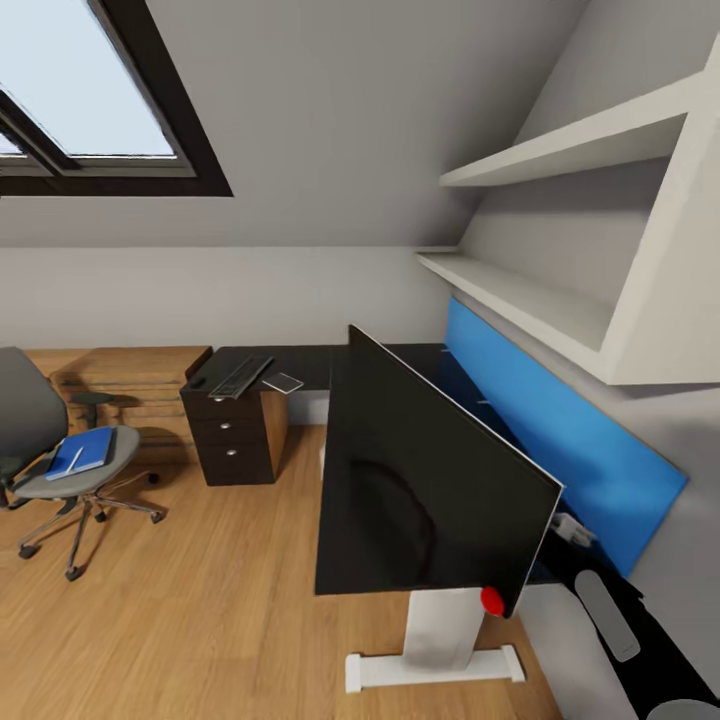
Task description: In the bedroom, organize the workspace by keeping the computer under the desk, ensuring the monitor is on the desk, placing the keyboard on the desk next to the monitor, placing the mouse on the desk next to the keyboard, moving the folder from the swivel chair onto the desk next to the mouse, stacking the notebook on top of the folder with the pen on top of the notebook, and positioning the swivel chair next to the desk.
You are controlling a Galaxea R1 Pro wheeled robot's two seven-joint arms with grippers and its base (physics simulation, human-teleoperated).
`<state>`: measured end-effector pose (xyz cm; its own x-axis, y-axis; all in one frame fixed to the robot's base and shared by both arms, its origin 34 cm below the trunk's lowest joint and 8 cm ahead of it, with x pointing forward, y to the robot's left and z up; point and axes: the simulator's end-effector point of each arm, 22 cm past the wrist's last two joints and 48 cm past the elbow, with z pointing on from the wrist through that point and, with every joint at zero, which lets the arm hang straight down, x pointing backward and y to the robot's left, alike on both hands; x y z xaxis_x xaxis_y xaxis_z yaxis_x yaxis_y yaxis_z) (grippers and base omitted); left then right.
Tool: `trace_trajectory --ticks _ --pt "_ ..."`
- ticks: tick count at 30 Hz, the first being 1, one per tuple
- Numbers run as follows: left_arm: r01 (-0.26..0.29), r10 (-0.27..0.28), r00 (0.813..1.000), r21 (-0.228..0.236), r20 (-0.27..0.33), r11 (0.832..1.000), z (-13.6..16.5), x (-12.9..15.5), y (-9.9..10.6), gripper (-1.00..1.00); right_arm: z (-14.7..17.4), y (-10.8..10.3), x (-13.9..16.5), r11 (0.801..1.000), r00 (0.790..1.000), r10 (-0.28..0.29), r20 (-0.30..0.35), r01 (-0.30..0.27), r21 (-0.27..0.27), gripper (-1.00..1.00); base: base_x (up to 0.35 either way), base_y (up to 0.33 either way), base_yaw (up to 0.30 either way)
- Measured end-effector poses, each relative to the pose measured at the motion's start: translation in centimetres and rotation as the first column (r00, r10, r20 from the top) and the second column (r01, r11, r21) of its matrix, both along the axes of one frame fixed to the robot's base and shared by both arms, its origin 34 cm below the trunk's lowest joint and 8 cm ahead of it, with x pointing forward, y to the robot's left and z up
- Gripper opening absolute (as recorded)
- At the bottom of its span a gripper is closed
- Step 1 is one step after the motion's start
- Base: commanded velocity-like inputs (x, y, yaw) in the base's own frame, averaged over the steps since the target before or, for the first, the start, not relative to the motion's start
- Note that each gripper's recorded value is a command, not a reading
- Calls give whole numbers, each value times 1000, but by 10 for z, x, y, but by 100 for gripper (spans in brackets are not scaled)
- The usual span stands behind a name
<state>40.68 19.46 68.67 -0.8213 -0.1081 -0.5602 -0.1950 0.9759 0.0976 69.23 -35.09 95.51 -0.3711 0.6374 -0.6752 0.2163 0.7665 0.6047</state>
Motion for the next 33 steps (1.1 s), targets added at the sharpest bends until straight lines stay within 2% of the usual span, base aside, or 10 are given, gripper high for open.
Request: trace_trajectory --ticks 7,9,13,19,26,33 --pt "0 0 1000 0 0 1000 0 0 0 100 9 14 3 999 999 45 29 -45 -4 100 -47 162 0" --pt "0 0 1000 0 1 1000 0 0 0 100 19 27 7 998 996 66 54 -66 0 100 -4 16 0" --pt "1 -1 1000 0 0 1000 0 0 0 100 20 39 8 996 994 87 59 -88 2 100 -1 5 18" --pt "-1 1 1000 0 2 1000 1 0 0 100 21 43 8 996 994 93 61 -93 2 100 -12 1 182" --pt "-3 3 1000 0 5 1000 1 2 0 100 22 43 9 996 994 93 64 -94 2 100 -206 87 249" --pt "-7 7 1000 0 9 1000 3 3 2 100 25 43 9 996 993 94 69 -94 2 100 -39 19 255"
